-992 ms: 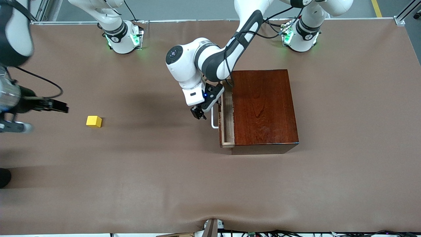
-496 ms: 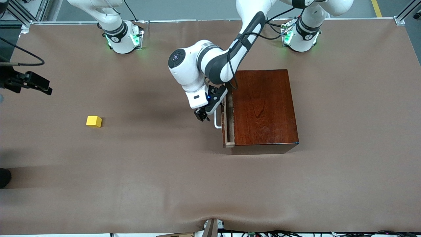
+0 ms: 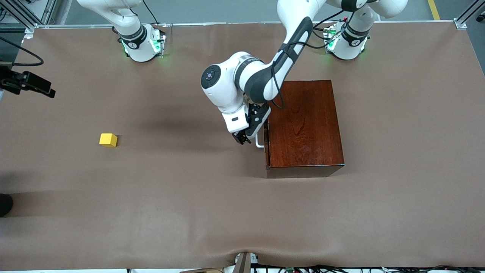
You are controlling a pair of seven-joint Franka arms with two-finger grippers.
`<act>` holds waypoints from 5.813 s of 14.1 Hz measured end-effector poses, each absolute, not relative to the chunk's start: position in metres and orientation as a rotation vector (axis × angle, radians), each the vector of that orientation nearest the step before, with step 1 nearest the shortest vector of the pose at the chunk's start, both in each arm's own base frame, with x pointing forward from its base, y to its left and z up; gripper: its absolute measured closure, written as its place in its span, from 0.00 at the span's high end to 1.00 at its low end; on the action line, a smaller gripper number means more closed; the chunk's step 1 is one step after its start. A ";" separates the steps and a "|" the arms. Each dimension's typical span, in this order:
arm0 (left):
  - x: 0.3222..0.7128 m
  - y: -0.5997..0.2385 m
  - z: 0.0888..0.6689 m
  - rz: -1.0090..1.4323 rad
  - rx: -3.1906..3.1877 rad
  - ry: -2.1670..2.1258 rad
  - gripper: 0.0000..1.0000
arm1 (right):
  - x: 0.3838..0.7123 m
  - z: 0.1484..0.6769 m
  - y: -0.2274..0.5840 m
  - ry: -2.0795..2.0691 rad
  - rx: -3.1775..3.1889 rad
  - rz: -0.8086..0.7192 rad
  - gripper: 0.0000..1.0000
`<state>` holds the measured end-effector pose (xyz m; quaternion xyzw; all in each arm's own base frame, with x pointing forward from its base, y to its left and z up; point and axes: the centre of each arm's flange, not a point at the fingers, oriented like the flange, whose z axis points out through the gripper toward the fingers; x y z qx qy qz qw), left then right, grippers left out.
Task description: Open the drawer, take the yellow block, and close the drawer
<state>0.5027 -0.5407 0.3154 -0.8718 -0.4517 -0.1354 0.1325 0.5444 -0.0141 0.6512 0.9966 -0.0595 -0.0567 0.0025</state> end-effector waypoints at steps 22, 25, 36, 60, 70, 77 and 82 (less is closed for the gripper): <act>0.486 -0.556 0.329 -0.297 -2.562 -1.380 1.00 | 0.532 0.645 0.000 -0.143 3.137 -0.170 1.00; 0.484 -0.549 0.316 -0.282 -2.522 -1.377 1.00 | 0.532 0.650 0.005 -0.125 3.134 -0.147 1.00; 0.491 -0.532 0.306 -0.252 -2.455 -1.383 1.00 | 0.531 0.657 0.012 -0.104 3.133 -0.124 1.00; 0.592 -0.248 0.585 -0.117 -2.917 -1.022 1.00 | 0.531 0.656 0.007 -0.119 3.138 -0.129 1.00; 0.565 -0.042 0.617 0.046 -3.096 -0.323 1.00 | 0.531 0.656 0.010 -0.111 3.138 -0.130 1.00; 0.543 -0.045 0.629 0.027 -3.119 -0.155 1.00 | 0.531 0.656 0.010 -0.111 3.138 -0.131 1.00; 0.523 -0.067 0.638 -0.019 -3.112 -0.082 1.00 | 0.531 0.656 0.010 -0.111 3.138 -0.131 1.00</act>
